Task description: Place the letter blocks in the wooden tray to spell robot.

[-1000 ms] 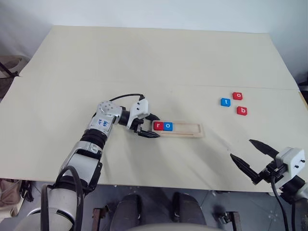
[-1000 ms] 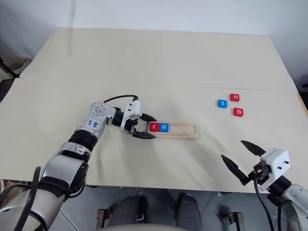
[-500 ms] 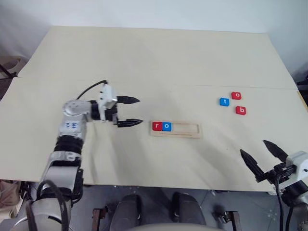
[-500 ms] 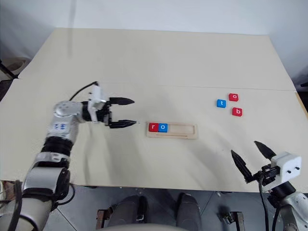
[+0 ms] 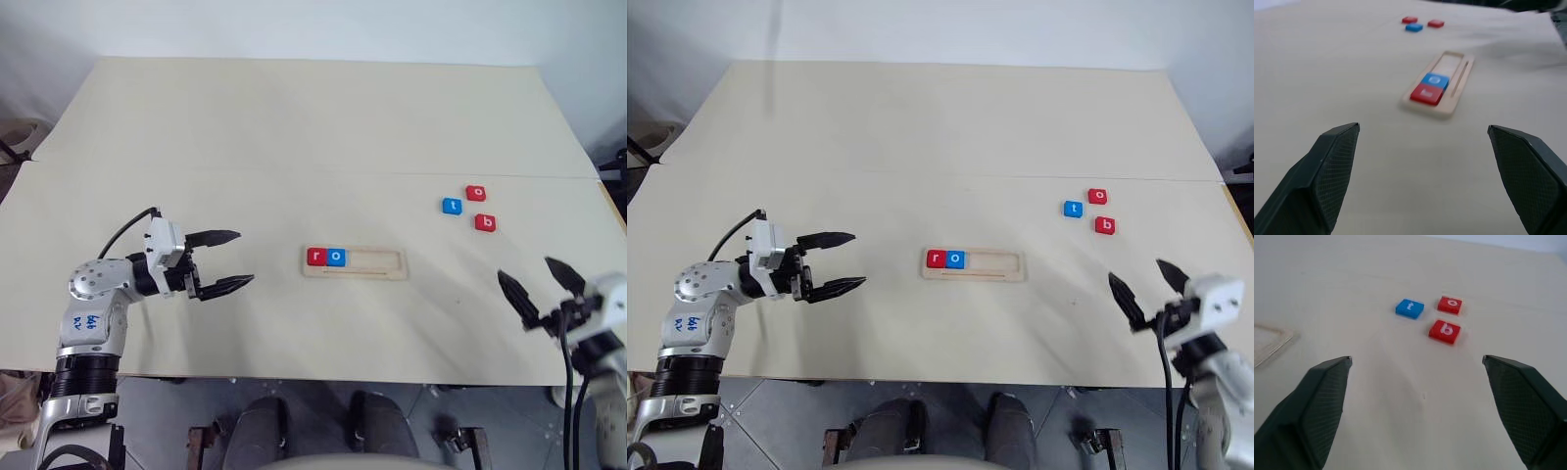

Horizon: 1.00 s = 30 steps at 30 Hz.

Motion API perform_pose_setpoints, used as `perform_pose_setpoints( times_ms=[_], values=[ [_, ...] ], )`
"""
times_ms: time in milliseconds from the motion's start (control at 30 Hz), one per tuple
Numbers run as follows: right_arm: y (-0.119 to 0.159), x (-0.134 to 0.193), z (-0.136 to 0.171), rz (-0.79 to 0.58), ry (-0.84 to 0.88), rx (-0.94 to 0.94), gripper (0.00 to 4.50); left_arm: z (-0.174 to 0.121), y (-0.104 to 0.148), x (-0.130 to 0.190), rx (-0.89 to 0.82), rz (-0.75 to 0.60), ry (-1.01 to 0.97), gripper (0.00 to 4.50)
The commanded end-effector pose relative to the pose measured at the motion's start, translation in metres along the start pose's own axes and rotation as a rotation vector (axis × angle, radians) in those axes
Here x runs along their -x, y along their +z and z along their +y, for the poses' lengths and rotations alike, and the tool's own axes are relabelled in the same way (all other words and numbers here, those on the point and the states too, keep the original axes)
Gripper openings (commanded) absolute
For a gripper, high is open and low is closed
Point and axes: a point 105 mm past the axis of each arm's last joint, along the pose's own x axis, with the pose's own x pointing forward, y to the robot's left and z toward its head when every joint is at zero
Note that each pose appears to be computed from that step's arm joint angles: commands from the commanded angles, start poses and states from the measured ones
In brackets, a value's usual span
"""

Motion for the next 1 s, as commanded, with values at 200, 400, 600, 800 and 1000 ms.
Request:
perform_pose_setpoints(
  times_ms=[200,400,600,800,1000],
  values=[
    [0.01,-0.078,-0.017,0.241,-0.07,0.029,4.5,-0.015,0.016,-0.009,-0.015,-0.057,0.025,4.46],
    [0.027,-0.113,-0.003,0.258,-0.094,-0.04,4.5,-0.017,0.019,-0.009,-0.011,-0.064,0.057,4.46],
    [0.04,-0.12,0.006,0.27,-0.116,-0.076,4.5,-0.02,0.021,-0.009,-0.006,-0.068,0.067,4.46],
    [0.043,-0.117,0.001,0.276,-0.159,-0.069,4.5,-0.021,0.021,-0.011,0.003,-0.066,0.065,4.46],
    [0.04,-0.108,-0.005,0.299,-0.195,-0.079,4.5,-0.019,0.022,-0.015,-0.016,-0.072,0.058,4.46]
  ],
)
